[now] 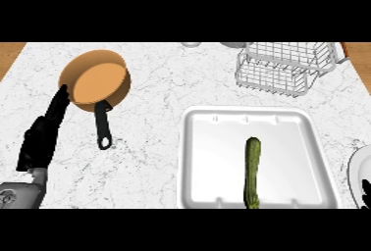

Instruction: Pick the squash from the tray and place it in the tiered basket

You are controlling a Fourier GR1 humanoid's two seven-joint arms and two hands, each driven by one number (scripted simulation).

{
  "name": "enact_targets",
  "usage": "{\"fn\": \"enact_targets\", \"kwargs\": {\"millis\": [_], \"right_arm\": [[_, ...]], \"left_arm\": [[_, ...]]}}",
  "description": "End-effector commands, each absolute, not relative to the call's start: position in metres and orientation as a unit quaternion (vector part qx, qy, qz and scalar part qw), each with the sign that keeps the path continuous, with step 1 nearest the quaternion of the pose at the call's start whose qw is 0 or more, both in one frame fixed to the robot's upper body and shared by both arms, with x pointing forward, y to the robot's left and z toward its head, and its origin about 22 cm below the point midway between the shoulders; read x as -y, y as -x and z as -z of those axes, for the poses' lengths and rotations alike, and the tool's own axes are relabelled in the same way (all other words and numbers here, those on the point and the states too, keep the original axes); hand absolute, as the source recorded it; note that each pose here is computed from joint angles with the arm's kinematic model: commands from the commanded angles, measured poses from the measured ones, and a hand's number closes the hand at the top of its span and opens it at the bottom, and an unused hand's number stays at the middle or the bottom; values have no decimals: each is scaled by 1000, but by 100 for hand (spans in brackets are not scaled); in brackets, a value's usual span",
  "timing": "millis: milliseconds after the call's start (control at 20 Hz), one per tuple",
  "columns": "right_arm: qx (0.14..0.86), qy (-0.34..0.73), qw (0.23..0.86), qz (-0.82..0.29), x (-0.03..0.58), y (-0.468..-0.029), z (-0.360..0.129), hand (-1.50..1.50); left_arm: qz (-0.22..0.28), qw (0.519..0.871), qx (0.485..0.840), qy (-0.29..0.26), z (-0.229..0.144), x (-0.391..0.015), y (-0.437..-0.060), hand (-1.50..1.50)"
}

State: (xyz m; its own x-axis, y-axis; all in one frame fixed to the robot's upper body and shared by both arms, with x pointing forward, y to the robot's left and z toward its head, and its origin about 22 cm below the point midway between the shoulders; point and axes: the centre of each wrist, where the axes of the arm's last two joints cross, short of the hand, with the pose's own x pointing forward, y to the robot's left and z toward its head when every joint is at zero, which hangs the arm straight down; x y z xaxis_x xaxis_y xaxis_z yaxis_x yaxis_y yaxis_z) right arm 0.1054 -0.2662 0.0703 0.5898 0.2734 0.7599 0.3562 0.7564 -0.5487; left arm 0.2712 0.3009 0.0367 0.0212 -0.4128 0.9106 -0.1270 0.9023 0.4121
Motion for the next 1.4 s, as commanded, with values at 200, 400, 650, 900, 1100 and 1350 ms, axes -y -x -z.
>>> {"fn": "enact_targets", "kwargs": {"millis": [200, 400, 650, 900, 1100, 1350], "right_arm": [[363, 368, 856, -5, 249, -142, -135, -150], [327, 336, 883, -17, 239, -159, -127, -150], [293, 316, 901, -40, 231, -178, -118, -150], [267, 314, 909, -58, 215, -193, -98, -150], [254, 314, 913, -64, 204, -199, -87, -150], [262, 327, 904, -89, 188, -204, -91, -150]], "left_arm": [[111, 680, 699, -192, -58, -295, -285, 0], [113, 695, 687, -179, -27, -294, -283, 0], [110, 688, 693, -183, -51, -284, -293, 0], [116, 687, 691, -191, -38, -284, -283, 0], [114, 695, 685, -186, -30, -278, -279, 0], [107, 690, 689, -192, -30, -295, -278, 0]]}}
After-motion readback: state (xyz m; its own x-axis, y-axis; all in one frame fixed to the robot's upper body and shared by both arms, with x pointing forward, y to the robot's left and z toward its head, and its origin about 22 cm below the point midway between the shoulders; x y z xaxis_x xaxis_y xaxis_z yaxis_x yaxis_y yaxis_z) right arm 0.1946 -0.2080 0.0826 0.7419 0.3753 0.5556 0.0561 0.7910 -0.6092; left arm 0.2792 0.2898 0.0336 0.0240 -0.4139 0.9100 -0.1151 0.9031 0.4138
